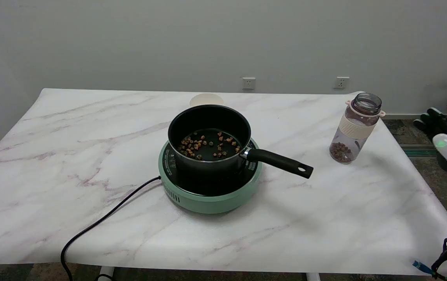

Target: Pick up the bottle.

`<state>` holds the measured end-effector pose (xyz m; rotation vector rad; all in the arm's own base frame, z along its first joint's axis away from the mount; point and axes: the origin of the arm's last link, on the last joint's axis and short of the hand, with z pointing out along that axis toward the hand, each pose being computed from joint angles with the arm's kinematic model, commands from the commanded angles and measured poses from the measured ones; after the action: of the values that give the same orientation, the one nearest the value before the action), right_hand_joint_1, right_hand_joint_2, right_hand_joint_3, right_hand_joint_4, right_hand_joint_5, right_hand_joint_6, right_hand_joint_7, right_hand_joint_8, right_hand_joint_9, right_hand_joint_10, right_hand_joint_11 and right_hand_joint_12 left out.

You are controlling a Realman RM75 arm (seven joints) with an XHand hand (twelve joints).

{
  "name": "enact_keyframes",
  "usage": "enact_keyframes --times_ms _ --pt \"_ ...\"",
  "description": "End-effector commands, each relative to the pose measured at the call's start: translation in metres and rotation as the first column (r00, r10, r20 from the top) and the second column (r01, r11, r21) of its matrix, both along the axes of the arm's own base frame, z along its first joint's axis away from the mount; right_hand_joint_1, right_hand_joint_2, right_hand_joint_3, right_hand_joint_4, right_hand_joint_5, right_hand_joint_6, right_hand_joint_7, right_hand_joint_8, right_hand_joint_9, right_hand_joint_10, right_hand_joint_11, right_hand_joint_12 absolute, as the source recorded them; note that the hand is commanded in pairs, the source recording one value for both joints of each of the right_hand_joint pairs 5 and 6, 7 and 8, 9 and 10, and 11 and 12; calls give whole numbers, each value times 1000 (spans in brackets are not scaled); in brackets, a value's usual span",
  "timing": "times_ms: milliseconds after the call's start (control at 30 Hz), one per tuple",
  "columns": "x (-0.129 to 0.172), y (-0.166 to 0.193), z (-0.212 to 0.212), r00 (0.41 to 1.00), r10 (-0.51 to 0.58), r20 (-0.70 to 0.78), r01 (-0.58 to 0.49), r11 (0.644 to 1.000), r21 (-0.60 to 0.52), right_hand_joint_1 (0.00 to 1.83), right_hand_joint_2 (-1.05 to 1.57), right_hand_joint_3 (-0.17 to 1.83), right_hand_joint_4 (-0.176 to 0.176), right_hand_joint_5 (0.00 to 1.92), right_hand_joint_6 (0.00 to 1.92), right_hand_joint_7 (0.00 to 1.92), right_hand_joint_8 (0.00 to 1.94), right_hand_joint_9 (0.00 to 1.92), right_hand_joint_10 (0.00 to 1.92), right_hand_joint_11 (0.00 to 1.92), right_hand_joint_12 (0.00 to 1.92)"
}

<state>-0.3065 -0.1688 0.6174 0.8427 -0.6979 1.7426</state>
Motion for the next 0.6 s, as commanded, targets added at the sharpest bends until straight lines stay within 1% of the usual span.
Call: enact_keyframes --times_ms 33,133,300,367,500,600 --pt "-33 -3 -11 957 -276 -88 280 959 40 1202 -474 1150 0 148 148 509 509 530 530 621 621" --pt "-30 -7 -9 950 -290 -112 296 954 43 1206 -559 1195 0 120 120 504 504 539 539 642 642" --pt "-15 -17 -6 903 -342 -259 375 922 92 1205 -666 1229 0 101 101 505 505 552 552 653 653" --pt "-11 -21 -7 891 -345 -295 390 915 108 1199 -707 1195 0 93 93 514 514 559 559 655 655" --pt "-3 -31 -10 871 -344 -350 405 907 117 1187 -721 1164 0 121 121 540 540 571 571 661 661" --pt "3 -38 -10 864 -338 -372 402 909 109 1182 -741 1179 0 123 123 543 543 570 570 660 660"
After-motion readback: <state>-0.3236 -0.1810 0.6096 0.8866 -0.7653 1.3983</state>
